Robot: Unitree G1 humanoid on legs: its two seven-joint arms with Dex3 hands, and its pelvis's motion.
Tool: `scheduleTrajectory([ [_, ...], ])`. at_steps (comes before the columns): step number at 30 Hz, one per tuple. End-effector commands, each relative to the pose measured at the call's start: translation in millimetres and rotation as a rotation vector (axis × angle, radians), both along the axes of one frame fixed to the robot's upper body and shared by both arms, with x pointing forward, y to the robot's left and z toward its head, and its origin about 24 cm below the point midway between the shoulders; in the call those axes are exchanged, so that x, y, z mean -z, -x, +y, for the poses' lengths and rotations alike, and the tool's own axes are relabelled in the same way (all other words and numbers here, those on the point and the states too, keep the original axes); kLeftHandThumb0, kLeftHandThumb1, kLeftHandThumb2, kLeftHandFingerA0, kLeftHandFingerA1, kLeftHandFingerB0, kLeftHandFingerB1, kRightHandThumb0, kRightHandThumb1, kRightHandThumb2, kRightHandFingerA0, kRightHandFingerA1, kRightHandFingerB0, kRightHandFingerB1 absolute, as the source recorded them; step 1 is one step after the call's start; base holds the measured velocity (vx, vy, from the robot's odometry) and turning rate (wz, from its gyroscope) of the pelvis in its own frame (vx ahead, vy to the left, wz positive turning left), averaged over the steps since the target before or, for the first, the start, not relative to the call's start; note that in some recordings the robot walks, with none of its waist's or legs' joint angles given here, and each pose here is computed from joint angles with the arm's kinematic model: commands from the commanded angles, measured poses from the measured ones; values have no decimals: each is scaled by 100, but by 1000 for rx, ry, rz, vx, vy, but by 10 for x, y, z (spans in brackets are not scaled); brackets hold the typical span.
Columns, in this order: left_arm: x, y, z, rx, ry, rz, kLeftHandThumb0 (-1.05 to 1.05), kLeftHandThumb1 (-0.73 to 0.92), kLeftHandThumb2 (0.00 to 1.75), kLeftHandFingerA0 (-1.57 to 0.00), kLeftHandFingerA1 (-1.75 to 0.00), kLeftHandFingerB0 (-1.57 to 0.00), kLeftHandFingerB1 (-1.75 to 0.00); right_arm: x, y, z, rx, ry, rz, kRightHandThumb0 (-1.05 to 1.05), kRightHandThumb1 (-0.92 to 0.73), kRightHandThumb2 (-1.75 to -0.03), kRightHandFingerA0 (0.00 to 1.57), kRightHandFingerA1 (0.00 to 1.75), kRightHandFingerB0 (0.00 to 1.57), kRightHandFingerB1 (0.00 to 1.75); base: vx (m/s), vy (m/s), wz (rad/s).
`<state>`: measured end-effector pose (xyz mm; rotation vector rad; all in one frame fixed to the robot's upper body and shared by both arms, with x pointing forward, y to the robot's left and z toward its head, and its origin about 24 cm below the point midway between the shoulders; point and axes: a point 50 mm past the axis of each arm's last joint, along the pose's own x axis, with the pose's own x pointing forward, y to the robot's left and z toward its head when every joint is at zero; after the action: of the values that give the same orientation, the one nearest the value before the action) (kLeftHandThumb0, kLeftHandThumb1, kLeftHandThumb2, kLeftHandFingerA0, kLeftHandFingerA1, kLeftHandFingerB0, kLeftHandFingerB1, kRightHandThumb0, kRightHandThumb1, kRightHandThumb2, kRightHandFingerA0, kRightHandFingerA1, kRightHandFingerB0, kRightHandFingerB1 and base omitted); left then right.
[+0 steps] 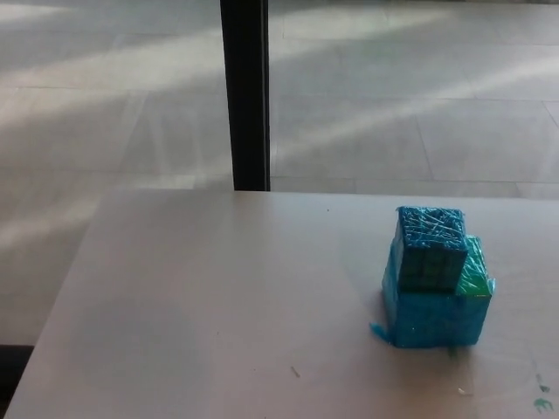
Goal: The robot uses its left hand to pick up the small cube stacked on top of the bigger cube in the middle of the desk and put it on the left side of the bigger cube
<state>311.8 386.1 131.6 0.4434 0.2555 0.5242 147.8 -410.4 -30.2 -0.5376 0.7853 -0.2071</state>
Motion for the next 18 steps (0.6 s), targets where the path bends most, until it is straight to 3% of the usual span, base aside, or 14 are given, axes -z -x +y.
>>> scheduleTrajectory([
  [1, -1176, -423, -696, 296, -404, -97, -96, 63, 107, -34, -70, -8, -31, -73, 8, -67, -21, 12, 5, -80, -52, -65, 67, 99, 53, 77, 0, 0, 0],
  [2, -1319, -455, -871, 355, -473, -135, -99, 80, 64, -21, -68, -7, -34, -72, 8, -67, -22, 13, 7, -78, -52, -66, 69, 99, 53, 77, 0, 0, 0],
  [4, -1443, -470, -1035, 404, -468, -178, -92, 59, 100, -11, -59, -5, -35, -56, 19, -55, -27, 13, 11, -80, -53, -65, 69, 100, 54, 77, 0, 0, 0],
  [6, -1587, -543, -1297, 481, -504, -229, -93, 59, 105, -6, -53, 0, -30, -50, 26, -57, -23, 9, 14, -80, -53, -64, 69, 100, 54, 77, 0, 0, 0],
  [7, -1664, -610, -1482, 538, -526, -250, -93, 58, 99, -6, -50, -8, -31, -42, 37, -59, -20, 4, 17, -78, -38, -97, 72, 94, 53, 76, 0, 0, 0],
  [9, -1788, -651, -1793, 633, -566, -280, -102, 61, 102, 0, -52, -4, -32, -39, 49, -61, -17, 4, 17, -80, -38, -98, 74, 97, 53, 77, 0, 0, 0],
  [10, -1820, -655, -1875, 659, -561, -288, -102, 61, 102, 0, -52, -4, -32, -39, 53, -58, -18, -1, 12, -80, -38, -98, 74, 97, 53, 77, 0, 0, 0],
  [11, -1873, -649, -2020, 692, -609, -305, -105, 77, 67, -9, -57, -6, -34, -33, 64, -59, -24, 5, 21, -84, -37, -90, 73, 98, 54, 78, 0, 0, 0],
  [12, -1913, -654, -2161, 730, -636, -310, -102, 62, 104, -10, -58, -9, -36, -36, 78, -61, -35, 13, 29, -82, -54, -65, 70, 102, 53, 79, 0, 0, 0],
  [13, -1941, -657, -2275, 752, -663, -317, -99, 61, 104, -9, -56, -6, -36, -38, 78, -62, -32, 7, 27, -81, -39, -99, 72, 96, 52, 77, 0, 0, 0],
  [14, -1968, -653, -2402, 792, -672, -355, -97, 76, 64, -16, -58, -10, -33, -36, 79, -62, -30, 8, 26, -81, -54, -65, 66, 99, 53, 78, 0, 0, 0],
  [15, -1992, -670, -2568, 818, -675, -365, -101, 75, 64, -16, -55, -12, -35, -30, 82, -62, -25, 2, 26, -79, -54, -66, 65, 98, 54, 77, 0, 0, 0],
  [16, -2005, -684, -2766, 879, -660, -366, -41, 24, 95, -4, -54, 0, -50, -27, 78, -62, -24, 10, 32, -77, -54, -65, 67, 98, 55, 75, 0, 0, 0],
  [18, -1997, -688, -2811, 899, -654, -360, -41, 24, 95, -4, -54, 0, -50, -22, 80, -59, -28, 15, 38, -77, -54, -65, 67, 98, 55, 75, 0, 0, 0],
])
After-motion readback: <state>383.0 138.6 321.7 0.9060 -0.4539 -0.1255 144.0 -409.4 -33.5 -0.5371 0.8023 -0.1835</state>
